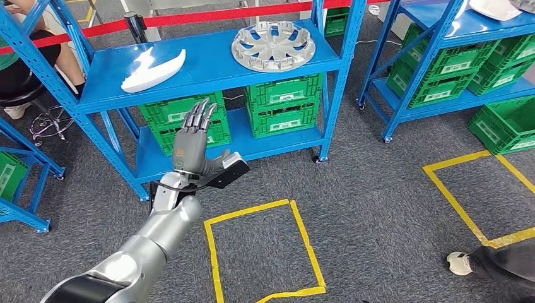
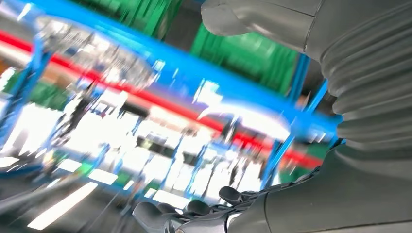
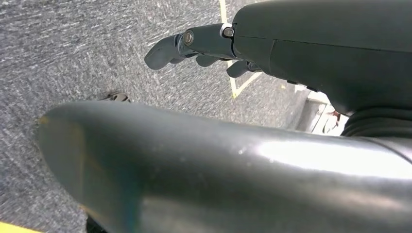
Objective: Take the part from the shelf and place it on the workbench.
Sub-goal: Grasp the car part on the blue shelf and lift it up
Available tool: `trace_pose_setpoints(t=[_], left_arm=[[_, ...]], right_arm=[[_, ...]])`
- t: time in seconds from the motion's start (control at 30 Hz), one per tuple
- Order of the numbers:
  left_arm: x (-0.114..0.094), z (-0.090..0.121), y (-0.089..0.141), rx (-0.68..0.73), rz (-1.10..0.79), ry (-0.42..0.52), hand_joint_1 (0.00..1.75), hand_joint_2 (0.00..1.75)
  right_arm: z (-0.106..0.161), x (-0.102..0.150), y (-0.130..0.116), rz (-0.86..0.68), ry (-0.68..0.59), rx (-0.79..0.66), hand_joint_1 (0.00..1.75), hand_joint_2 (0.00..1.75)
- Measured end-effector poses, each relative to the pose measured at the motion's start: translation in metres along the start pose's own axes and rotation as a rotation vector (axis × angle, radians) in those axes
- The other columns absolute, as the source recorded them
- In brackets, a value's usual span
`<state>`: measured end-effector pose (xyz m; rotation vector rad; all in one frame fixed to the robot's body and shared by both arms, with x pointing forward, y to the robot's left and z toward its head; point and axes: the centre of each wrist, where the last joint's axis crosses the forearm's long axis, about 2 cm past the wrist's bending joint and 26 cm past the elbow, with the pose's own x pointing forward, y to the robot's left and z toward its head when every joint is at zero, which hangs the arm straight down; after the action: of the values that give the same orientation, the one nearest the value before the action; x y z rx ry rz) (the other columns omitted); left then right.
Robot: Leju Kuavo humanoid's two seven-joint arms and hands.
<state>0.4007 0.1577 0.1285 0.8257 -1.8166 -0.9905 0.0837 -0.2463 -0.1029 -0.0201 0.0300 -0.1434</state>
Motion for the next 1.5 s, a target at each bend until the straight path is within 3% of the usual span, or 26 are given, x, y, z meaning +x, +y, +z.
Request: trace_pose_setpoints(t=[0.1, 0.37, 0.87, 1.5], left_arm=[[0.01, -0.013, 0.009, 0.036, -0.047, -0.064, 0.0, 0.0], [0.025, -0.031, 0.021, 0.119, 0.001, -0.151, 0.0, 0.0], [0.014, -0.032, 0.037, 0.261, 0.014, -0.211, 0.0, 0.0], [0.016, -0.022, 0.03, 0.291, 0.035, -0.172, 0.0, 0.0]], right_arm=[[0.0, -0.002, 0.0, -0.006, 0.006, -0.003, 0.0, 0.0], [-0.001, -0.006, 0.001, -0.025, 0.021, 0.0, 0.0, 0.0], [0.0, -0.003, 0.003, 0.013, 0.026, -0.004, 0.0, 0.0], [-0.002, -0.009, 0.002, 0.006, 0.047, 0.003, 0.0, 0.0]])
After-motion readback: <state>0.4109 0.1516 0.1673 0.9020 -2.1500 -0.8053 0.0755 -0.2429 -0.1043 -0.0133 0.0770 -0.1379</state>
